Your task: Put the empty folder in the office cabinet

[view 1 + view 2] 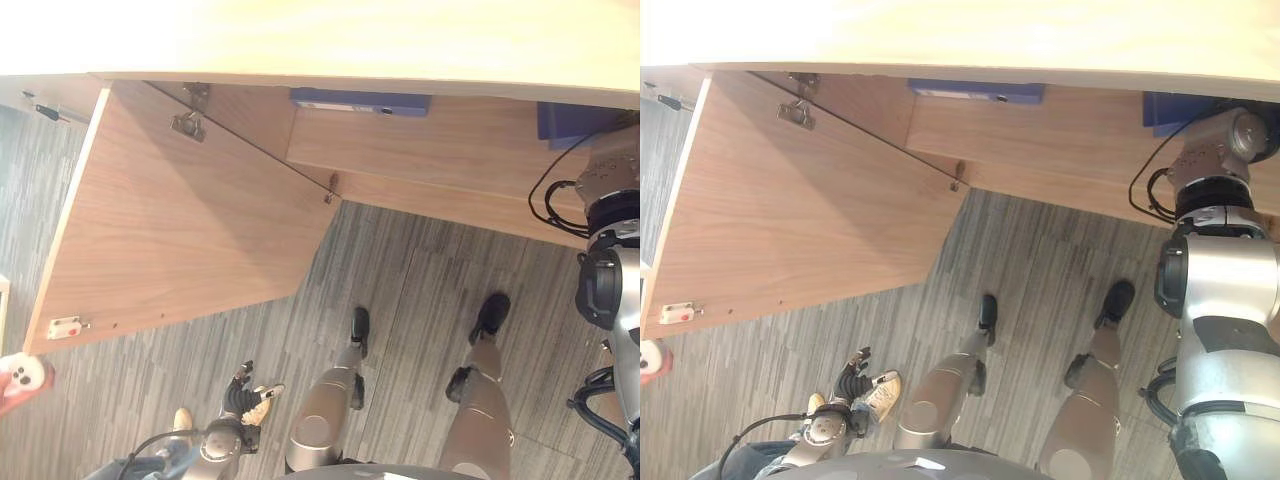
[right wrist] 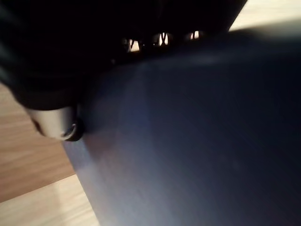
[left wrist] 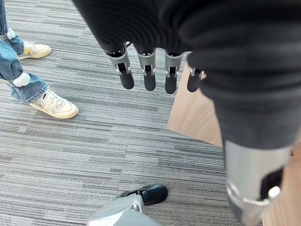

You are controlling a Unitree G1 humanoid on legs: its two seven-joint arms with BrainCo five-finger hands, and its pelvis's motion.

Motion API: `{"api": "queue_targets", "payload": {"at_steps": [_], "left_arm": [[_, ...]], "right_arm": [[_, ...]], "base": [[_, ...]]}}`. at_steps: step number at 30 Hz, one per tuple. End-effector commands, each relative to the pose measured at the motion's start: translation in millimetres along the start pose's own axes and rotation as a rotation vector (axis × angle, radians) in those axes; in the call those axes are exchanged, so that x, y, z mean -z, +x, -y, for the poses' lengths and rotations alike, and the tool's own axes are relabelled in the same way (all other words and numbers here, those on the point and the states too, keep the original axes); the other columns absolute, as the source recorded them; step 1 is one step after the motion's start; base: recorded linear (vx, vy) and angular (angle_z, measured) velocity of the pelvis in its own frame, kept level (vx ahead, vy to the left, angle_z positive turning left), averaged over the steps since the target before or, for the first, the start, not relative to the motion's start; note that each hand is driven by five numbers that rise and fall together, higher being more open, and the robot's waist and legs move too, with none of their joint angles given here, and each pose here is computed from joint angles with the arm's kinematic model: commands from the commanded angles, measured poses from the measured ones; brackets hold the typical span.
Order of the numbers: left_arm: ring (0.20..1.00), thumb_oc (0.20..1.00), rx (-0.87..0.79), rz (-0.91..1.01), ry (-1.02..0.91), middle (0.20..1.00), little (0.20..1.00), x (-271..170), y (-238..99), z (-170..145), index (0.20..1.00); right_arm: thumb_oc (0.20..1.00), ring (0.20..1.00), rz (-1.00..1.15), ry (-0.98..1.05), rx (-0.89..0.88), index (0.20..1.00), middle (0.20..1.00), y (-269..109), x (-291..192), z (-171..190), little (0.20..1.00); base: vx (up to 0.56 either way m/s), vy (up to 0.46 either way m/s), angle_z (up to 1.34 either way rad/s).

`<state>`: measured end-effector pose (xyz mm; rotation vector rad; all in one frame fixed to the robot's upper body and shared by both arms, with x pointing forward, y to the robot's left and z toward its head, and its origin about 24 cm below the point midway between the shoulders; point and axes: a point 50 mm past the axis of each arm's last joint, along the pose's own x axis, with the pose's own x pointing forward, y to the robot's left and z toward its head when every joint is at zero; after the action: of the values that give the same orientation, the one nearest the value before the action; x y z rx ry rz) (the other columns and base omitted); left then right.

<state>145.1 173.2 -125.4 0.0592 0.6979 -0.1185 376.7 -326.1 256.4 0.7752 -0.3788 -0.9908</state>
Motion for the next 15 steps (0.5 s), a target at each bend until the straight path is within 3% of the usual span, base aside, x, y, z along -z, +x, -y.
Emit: {"api": "queue_targets", "payload": {"at_steps": [1, 15], "left_arm": [[1.0, 1.0, -0.018, -0.009, 0.134, 1.0, 1.0, -3.7, 1.7, -18.4, 1.0], [1.0, 1.0, -0.071, -0.011, 0.096, 1.0, 1.0, -4.4, 2.6, -26.3, 1.0]], "right_arm": [[0.2, 0.2, 0.068, 0.026, -0.077, 0.2, 0.2, -5.8, -19.4, -23.8, 0.2], [0.2, 0.2, 0.049, 0.081, -0.099, 0.2, 0.2, -19.5, -44.2, -61.3, 0.2]], "base": [[0.0, 0.0, 0.0], [0.0, -0.009, 0.01]]}}
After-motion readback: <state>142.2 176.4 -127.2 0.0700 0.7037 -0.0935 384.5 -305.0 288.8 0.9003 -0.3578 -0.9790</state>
